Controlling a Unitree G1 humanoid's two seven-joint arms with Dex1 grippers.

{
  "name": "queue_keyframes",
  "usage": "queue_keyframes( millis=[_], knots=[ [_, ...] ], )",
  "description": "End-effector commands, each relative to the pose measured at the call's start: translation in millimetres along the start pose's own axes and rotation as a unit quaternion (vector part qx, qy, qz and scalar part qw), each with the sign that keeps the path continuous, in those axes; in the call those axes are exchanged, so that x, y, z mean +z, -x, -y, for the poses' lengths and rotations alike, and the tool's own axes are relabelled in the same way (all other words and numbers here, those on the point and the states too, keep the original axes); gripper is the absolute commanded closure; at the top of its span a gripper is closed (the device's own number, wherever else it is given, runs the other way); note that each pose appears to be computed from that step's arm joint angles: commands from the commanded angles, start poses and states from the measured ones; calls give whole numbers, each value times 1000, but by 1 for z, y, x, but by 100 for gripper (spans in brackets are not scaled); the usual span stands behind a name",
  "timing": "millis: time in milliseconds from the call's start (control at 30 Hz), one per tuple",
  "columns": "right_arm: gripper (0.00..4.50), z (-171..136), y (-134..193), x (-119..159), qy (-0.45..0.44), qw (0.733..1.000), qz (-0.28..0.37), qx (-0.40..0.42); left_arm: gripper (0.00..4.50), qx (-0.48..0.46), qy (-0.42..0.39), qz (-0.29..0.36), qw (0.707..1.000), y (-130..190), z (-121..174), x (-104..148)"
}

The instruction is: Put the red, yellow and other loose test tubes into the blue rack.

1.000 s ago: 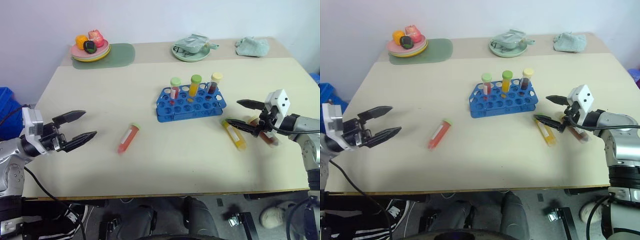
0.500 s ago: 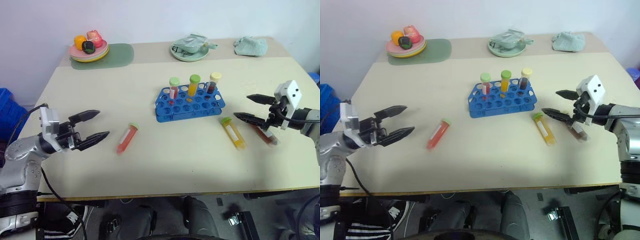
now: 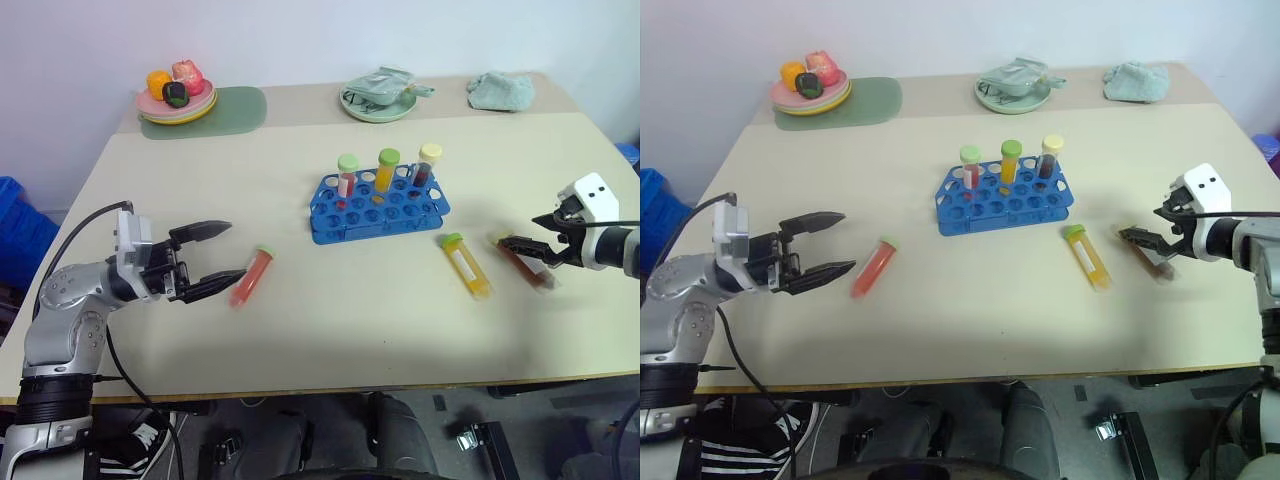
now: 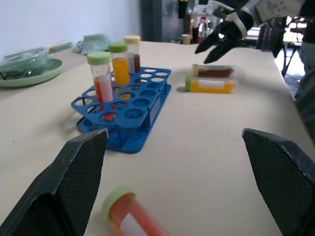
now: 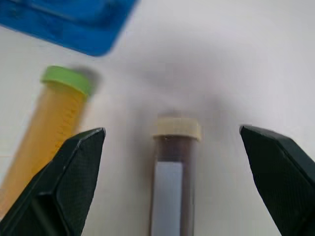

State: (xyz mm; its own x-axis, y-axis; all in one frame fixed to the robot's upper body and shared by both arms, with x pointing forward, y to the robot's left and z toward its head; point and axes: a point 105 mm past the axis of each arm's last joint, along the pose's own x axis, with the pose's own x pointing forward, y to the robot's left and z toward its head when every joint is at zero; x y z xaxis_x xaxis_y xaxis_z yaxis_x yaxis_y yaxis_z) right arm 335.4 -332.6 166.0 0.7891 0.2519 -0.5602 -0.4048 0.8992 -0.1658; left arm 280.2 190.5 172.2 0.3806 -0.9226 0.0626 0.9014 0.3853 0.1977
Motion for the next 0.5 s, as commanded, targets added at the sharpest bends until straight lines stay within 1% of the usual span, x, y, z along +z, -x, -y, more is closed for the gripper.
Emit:
queue_keyframes(
  millis=[33, 100, 167, 333, 433, 500],
  knots=[
    [0, 7, 13, 16, -7, 999, -31, -25, 2, -6, -18, 18, 1000, -7, 1, 13],
    [0, 6, 15, 15, -40, 997, -58, -20, 2, -9, -16, 20, 1000, -9, 2, 12],
    [0, 11, 15, 13, -35, 996, -78, -34, 2, -9, -15, 23, 1000, -12, 3, 11],
    [0, 9, 15, 15, -42, 993, -106, -21, 2, -6, -12, 34, 999, -18, 7, 12],
    [0, 11, 15, 16, -37, 991, -128, -27, 2, -1, -12, 37, 999, -20, 9, 10],
    [0, 10, 17, 13, -40, 986, -157, -26, 2, 0, -10, 41, 999, -21, 12, 9]
  ],
)
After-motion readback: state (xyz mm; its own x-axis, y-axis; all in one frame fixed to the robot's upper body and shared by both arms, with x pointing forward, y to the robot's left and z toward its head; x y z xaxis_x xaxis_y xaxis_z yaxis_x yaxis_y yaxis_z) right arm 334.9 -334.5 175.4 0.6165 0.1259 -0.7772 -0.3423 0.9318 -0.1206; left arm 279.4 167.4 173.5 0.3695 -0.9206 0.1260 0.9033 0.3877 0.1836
